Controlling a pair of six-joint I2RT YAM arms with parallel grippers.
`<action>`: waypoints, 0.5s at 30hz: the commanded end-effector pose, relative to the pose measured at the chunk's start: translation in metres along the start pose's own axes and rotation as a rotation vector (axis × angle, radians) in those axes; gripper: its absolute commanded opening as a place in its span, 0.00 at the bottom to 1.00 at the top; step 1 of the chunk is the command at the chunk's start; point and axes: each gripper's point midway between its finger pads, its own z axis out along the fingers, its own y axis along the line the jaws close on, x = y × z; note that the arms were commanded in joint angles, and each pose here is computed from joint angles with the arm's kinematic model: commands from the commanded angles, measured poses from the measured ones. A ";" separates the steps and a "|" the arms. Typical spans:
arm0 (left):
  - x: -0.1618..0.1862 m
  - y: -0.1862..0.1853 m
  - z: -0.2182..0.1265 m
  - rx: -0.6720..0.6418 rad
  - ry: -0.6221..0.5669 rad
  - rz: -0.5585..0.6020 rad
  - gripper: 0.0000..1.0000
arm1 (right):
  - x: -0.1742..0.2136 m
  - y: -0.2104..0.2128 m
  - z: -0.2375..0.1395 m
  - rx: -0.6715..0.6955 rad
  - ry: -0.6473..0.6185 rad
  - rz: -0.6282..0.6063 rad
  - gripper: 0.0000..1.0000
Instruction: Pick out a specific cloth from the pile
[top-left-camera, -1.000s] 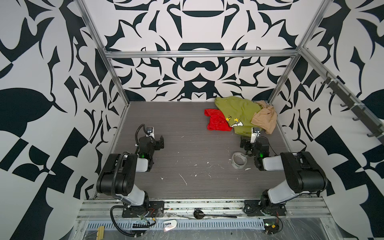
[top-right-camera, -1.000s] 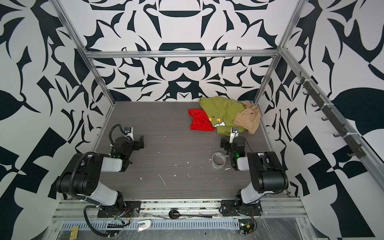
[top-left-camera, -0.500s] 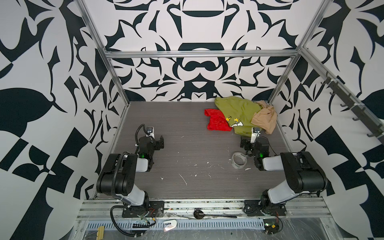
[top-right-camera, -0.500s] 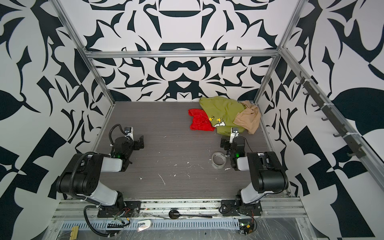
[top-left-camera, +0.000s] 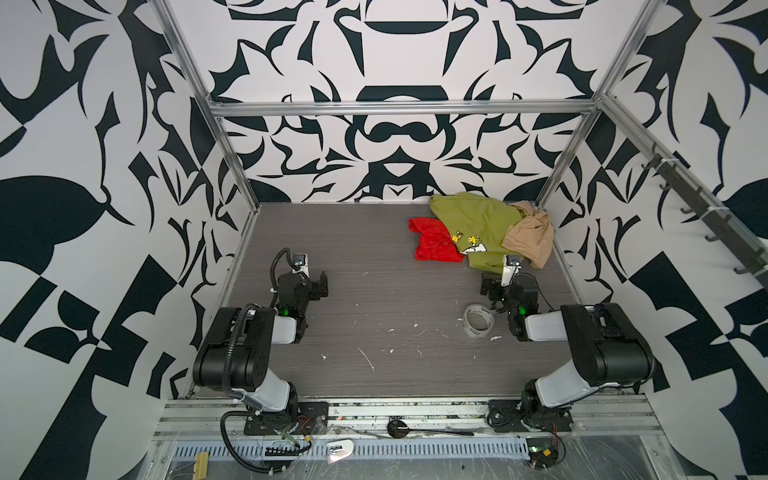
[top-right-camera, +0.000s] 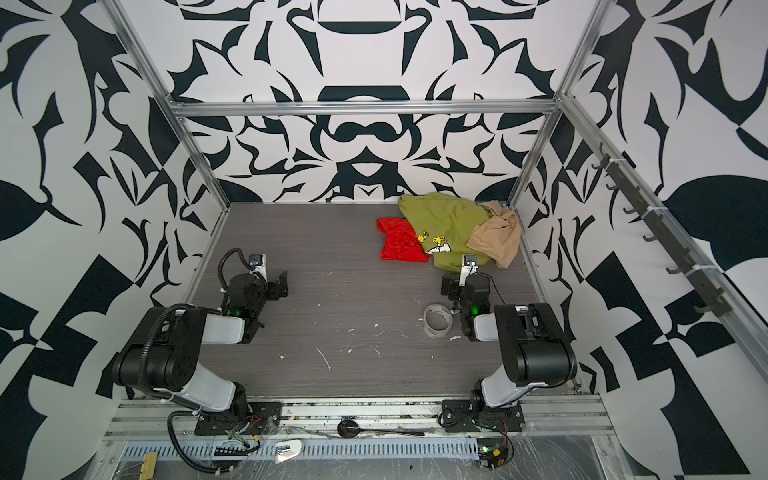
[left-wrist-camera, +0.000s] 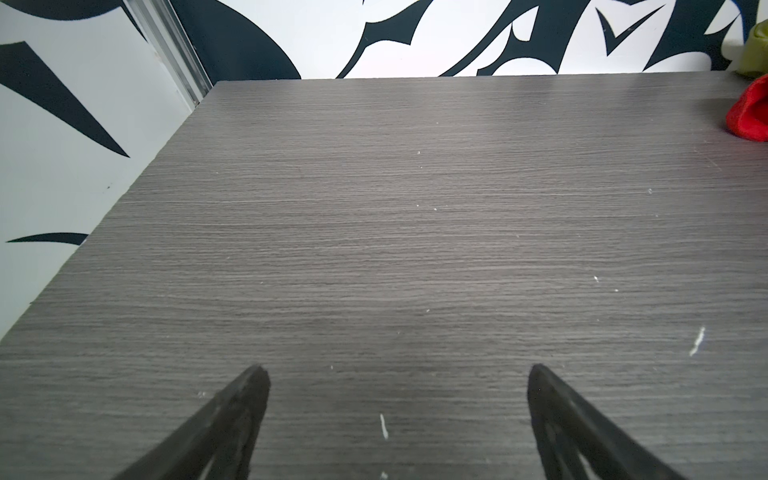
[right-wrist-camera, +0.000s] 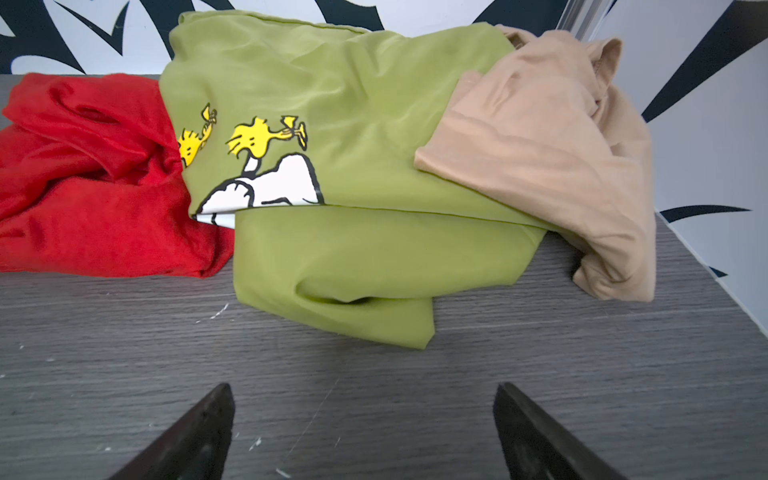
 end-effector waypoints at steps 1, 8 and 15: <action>-0.011 0.002 0.002 -0.006 -0.036 -0.005 0.99 | -0.014 -0.001 -0.001 0.010 -0.049 0.008 1.00; -0.019 0.007 -0.002 -0.033 -0.039 -0.017 0.99 | -0.019 -0.004 -0.006 0.031 -0.063 0.014 0.99; -0.035 0.021 -0.004 -0.115 0.019 -0.041 0.99 | -0.035 -0.005 -0.019 0.040 -0.082 0.009 0.97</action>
